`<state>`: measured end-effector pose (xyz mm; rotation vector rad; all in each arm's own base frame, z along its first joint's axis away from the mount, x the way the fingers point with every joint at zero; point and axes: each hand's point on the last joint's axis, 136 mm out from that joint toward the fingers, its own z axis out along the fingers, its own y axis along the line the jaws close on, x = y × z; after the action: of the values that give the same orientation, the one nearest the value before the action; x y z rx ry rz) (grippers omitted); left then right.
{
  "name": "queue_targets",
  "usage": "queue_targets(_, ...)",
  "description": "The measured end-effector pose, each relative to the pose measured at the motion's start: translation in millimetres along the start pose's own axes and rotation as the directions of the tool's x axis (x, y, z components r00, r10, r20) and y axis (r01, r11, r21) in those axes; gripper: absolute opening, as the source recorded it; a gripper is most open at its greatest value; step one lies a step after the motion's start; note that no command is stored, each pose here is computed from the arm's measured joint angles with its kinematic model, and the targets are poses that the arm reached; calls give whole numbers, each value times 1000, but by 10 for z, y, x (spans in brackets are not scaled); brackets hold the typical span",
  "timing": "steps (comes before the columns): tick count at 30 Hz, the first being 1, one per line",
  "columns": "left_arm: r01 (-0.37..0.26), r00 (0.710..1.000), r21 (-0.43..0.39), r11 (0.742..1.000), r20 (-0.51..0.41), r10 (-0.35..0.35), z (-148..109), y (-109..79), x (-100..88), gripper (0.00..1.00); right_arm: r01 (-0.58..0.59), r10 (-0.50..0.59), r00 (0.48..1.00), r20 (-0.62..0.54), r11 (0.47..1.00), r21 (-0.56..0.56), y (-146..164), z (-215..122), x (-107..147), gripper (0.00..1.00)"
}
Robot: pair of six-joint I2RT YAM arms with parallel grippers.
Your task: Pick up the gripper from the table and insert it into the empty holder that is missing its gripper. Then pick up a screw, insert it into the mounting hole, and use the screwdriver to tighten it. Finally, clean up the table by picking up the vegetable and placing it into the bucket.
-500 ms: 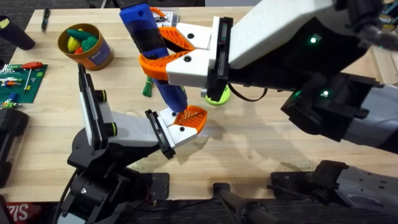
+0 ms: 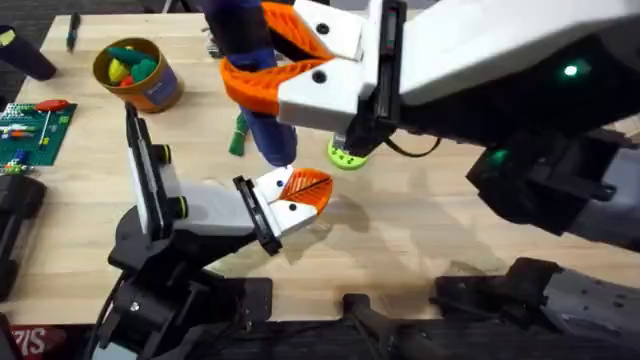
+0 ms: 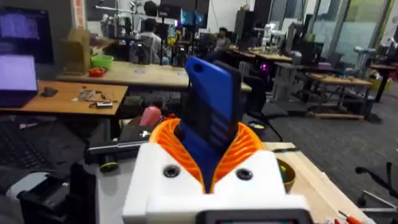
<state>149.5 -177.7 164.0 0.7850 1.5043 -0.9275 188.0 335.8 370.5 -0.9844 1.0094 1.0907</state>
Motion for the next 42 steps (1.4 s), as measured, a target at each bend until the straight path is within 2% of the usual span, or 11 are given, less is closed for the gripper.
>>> queue_targets(8, 0, 1000, 0, 1000, 0, 0, 0, 0, 1, 8, -63, 64, 994, -94, 998, 7, -2, -13, 247, 38)
queue_targets(12, 0, 1000, 0, 1000, 0, 0, 0, 0, 1, 8, -49, 49, 996, -72, 999, 5, -4, -7, 192, 38)
queue_targets(17, 0, 1000, 0, 1000, 0, 0, 0, 0, 0, 8, 2, -2, 1000, 3, 1000, 0, 1, -1, -4, 38)
queue_targets(34, 0, 1000, 0, 1000, 0, 0, 0, 0, 1, 8, 3, -3, 1000, 9, 1000, -8, 27, 14, -12, 38)
queue_targets(42, 0, 1000, 0, 1000, 0, 0, 0, 0, 1, 8, -8, 8, 1000, 1, 1000, -28, 68, 88, 91, 38)
